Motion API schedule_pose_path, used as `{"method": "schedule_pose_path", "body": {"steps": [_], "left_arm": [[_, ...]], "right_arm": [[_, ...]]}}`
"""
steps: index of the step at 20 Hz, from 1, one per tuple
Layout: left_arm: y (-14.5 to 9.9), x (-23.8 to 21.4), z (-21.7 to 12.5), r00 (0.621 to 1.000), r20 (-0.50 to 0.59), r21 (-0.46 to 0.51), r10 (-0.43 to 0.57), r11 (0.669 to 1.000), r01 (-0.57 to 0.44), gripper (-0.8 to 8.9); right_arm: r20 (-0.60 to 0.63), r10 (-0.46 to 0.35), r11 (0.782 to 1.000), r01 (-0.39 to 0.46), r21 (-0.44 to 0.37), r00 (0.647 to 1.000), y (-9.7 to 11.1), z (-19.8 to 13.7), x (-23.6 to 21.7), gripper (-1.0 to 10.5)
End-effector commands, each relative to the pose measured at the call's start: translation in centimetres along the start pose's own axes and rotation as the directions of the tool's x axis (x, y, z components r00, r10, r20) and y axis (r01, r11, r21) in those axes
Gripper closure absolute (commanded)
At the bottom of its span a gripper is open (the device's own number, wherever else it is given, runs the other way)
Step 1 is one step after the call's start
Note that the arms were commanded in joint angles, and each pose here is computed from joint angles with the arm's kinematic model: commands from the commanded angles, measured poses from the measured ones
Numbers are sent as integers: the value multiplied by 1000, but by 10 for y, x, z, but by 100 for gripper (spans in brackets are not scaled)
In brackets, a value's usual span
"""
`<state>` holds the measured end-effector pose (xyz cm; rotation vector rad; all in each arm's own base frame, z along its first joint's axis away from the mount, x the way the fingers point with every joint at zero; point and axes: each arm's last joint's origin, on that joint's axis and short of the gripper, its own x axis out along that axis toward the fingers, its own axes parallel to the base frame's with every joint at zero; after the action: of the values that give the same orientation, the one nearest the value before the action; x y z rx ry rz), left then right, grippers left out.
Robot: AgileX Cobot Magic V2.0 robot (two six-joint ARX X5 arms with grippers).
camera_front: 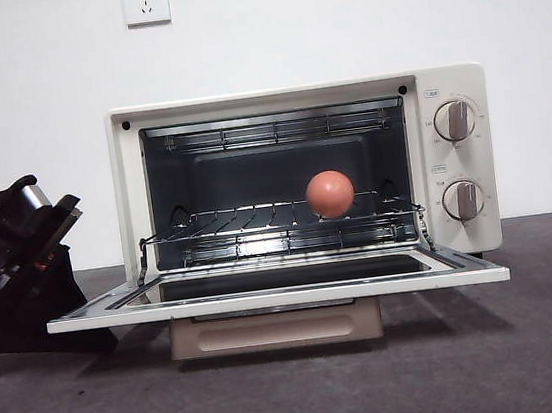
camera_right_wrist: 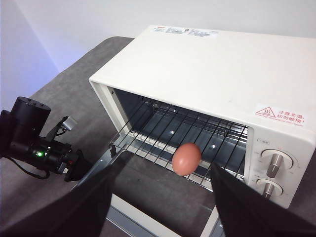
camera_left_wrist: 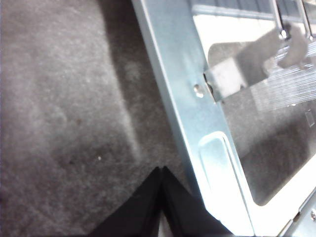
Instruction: Eggoven
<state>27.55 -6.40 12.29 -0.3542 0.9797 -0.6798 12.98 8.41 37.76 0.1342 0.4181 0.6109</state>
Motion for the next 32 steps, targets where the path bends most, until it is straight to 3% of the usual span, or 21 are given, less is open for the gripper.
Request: {"method": "schedule_pose_path", "body": {"steps": [1,8,13,21,27,32], "left_arm": [[-1,5,1,999,-9,-9,-52,999,52,808],[2,-3,14,975,84,-61,-205,976,211,808],[6,-14,28,948,193,-75,-253,960,271,808],[0,-28,55,868,404,-14,-289,947,322,808],[-1,-30,55,869,401,-17,-291,946,325,808],[-17,-42,58,861,406,16,-305,945,327,808]], "right_arm": [[11,5,1000,-5,-12,1000,2,3,-1,633],[10,5,1000,-5,-11,1000,2,3,-1,633],[10,5,1000,-5,-11,1000,2,3,-1,633],[11,1,1000,-1,-7,1000,2,3,-1,633],[10,1,1000,-1,-7,1000,2,3,-1,633],[8,1,1000,-1,-8,1000,2,3,0,633]]}}
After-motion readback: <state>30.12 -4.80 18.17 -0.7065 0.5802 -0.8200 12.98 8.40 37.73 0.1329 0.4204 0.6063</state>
